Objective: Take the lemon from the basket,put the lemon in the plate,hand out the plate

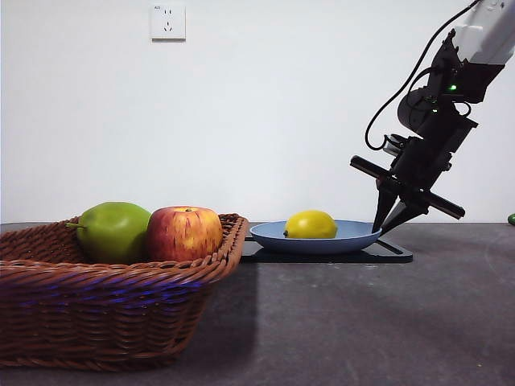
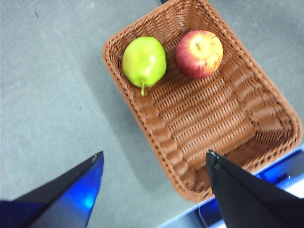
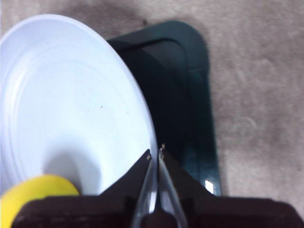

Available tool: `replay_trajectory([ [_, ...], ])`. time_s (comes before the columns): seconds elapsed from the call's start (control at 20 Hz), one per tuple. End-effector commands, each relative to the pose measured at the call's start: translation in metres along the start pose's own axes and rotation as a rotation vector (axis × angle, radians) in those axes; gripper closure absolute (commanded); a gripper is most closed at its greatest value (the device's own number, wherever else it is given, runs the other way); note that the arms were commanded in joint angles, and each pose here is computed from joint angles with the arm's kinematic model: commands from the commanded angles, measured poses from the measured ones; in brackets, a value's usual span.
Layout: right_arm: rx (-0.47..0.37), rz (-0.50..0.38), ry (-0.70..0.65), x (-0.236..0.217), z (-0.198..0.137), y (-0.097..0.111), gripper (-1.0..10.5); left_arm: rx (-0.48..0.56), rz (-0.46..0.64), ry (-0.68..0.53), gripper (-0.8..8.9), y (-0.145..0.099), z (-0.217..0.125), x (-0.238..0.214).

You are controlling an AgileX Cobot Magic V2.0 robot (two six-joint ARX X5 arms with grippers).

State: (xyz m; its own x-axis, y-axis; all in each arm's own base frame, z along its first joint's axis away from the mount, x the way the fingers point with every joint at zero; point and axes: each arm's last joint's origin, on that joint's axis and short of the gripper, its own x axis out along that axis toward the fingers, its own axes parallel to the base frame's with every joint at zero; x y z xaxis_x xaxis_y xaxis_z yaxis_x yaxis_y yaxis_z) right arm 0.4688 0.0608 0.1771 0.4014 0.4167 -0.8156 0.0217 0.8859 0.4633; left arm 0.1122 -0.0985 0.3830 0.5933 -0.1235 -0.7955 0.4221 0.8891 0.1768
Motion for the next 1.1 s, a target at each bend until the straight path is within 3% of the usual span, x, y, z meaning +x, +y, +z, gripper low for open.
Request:
replay_trajectory([
  [0.05,-0.013,0.016,-0.024,0.001,0.006,0.004,9.0,-0.015,-0.004,-0.033,4.39,-0.001,0.005,-0.002],
  [0.15,-0.011,0.014,-0.021,0.001,0.006,0.004,8.0,-0.018,-0.002,-0.055,4.39,-0.001,0.007,-0.002],
  [0.25,-0.003,0.002,-0.012,-0.005,0.005,0.003,7.8,-0.036,0.065,-0.107,4.39,0.001,0.011,-0.003],
  [0.4,-0.091,-0.088,-0.05,-0.035,0.006,0.013,7.8,-0.054,0.094,-0.167,4.55,0.001,0.017,-0.003],
  [0.55,-0.212,-0.175,-0.149,-0.094,0.005,0.036,7.8,-0.018,0.094,-0.25,6.0,-0.001,0.025,0.0],
  [0.65,-0.288,-0.177,-0.221,-0.139,-0.004,0.06,7.9,0.036,0.099,-0.317,7.19,-0.005,0.032,0.01],
  [0.75,-0.358,-0.162,-0.259,-0.176,-0.018,0.079,8.6,0.091,0.077,-0.34,8.14,-0.009,0.034,0.029],
  [0.8,-0.39,-0.156,-0.269,-0.191,-0.025,0.087,9.0,0.103,0.051,-0.337,8.07,-0.009,0.034,0.038],
  [0.9,-0.469,-0.138,-0.298,-0.22,-0.044,0.103,9.4,0.091,-0.021,-0.319,8.08,0.0,0.033,0.059],
  [1.1,-0.571,-0.086,-0.44,-0.261,-0.084,0.12,9.4,-0.07,-0.123,-0.305,8.08,0.046,0.023,0.085],
])
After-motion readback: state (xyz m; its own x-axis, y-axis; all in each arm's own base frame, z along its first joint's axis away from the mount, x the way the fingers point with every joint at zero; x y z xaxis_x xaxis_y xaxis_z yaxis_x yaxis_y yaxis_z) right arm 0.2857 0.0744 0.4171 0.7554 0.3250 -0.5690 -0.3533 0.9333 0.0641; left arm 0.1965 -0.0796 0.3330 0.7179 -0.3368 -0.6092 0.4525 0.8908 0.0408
